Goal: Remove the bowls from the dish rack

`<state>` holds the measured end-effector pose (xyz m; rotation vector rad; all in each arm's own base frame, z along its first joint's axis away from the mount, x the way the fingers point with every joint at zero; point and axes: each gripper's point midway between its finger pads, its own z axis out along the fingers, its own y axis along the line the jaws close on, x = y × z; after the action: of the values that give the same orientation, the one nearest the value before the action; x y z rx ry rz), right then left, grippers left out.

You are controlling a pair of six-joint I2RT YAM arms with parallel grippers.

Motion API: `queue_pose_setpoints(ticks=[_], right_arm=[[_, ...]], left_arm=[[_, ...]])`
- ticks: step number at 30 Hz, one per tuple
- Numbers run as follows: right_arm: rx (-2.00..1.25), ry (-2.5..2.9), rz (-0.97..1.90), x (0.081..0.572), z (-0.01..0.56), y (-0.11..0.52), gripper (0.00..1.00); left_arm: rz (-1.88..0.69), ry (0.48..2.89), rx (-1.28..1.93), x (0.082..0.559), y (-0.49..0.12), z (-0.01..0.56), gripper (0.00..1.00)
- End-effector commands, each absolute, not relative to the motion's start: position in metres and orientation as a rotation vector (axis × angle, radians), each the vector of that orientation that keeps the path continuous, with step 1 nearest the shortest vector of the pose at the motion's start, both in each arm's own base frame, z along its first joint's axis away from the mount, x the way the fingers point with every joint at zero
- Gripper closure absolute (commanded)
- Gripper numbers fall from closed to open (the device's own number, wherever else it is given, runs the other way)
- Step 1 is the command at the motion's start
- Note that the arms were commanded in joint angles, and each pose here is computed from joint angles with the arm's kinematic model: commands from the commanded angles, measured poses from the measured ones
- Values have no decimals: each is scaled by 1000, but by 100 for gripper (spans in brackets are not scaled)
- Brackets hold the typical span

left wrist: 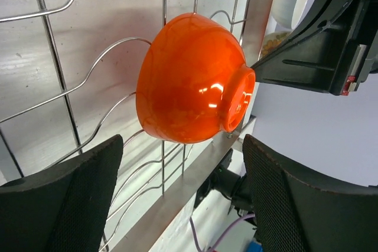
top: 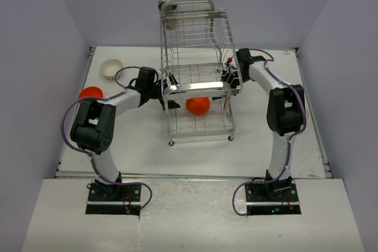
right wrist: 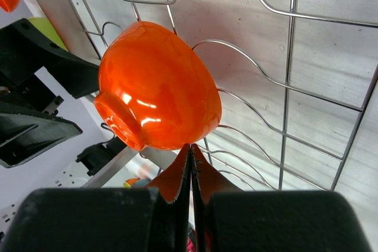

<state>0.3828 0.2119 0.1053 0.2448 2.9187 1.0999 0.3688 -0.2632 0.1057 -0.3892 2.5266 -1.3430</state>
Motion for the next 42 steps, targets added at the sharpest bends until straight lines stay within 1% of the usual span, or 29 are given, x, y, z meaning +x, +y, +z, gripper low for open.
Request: queue_pose_setpoints(ticks=[1,2,3,6,7,12,14,18,25,42], right_arm=[[214,2873,1131,392,120,214,100],[215,2872,1135,392,121,214,100],[214,2870,1138,392,122,214,100],[213,2867,1147,392,123,214,100],[214,2868,1149,392,123,214,100],[221,2869,1157,390,124,215,100],[221,2868,1152,390,124,214,100],[217,2858,1155,391,128,214,100],[217,2862,1179,390,127,216,100],[226,2854,1165,395,128,212,100]], left_arm=[[-1347,2382,-389,377,-266,127,18],[-1356,2371,-402,371,-267,124,17],[-1373,2319,-411,375,-270,131,15],[-1392,2288,-429,368,-275,128,14],[-1418,2237,-402,371,-279,135,14],[-1404,2204,-395,370,-289,130,14],[-1372,2212,-406,370,-290,127,14],[-1223,2227,-436,377,-278,121,13],[-1116,2212,-425,378,-267,118,13],[-1121,2291,-403,375,-290,95,13]])
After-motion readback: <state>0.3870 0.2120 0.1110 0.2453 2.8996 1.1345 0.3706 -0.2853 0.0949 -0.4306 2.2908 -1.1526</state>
